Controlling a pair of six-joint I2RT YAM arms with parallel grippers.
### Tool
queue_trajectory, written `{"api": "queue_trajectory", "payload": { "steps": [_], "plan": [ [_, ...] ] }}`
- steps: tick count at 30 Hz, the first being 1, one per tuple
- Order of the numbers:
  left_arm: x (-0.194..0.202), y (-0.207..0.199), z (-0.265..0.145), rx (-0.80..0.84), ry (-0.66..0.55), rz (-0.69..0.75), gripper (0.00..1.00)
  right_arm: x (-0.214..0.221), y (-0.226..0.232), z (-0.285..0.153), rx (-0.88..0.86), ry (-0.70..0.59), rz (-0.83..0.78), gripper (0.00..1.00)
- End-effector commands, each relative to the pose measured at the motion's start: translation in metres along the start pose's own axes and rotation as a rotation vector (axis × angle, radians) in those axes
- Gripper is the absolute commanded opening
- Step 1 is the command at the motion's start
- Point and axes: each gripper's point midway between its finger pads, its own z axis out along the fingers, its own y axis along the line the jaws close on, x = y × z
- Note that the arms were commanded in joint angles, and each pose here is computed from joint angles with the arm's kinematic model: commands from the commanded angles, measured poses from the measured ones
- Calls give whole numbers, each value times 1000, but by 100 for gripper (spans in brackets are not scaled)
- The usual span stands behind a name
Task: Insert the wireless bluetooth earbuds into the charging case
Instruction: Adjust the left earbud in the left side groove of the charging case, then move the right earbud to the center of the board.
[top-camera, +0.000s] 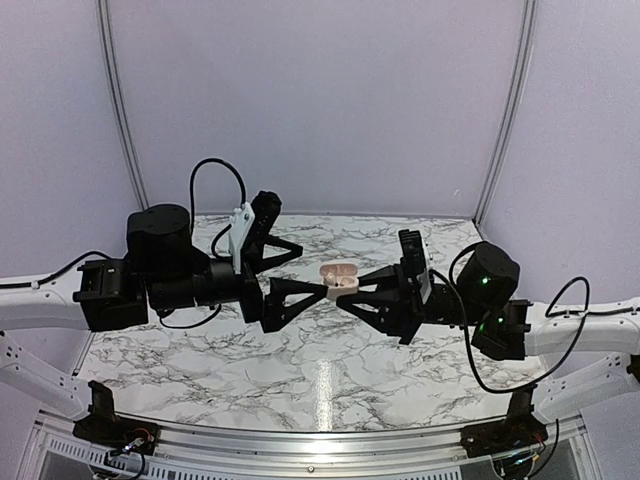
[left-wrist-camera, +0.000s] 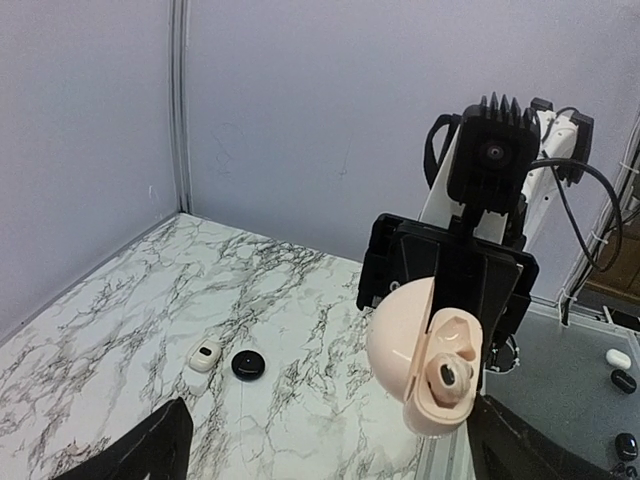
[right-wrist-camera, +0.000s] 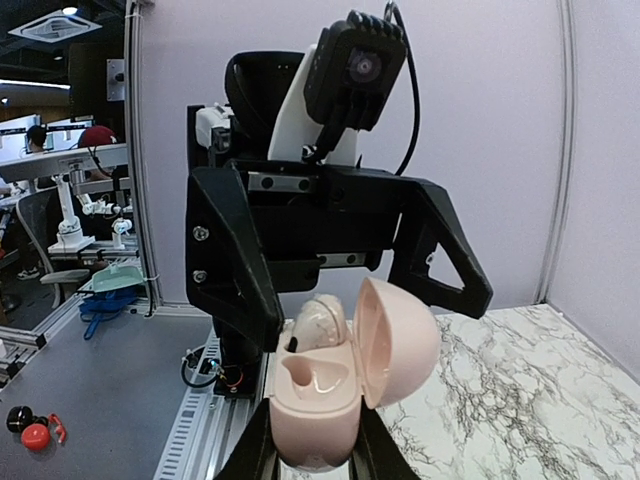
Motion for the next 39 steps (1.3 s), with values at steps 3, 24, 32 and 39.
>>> {"api": "queue_trajectory", "payload": {
  "steps": [3,24,32,39],
  "plan": [
    [11,53,-14,-127,23,-107,99,-12,-38,-22,163,-40,21,0],
    [175,269,43,-689,570,-409,67,16,-89,-71,425,16,101,0],
    [210,308,74,-802,593,-532,46,19,-89,-71,424,24,94,0],
    [247,324,85,-856,654,-570,39,19,-88,-70,410,24,91,0]
  ]
}}
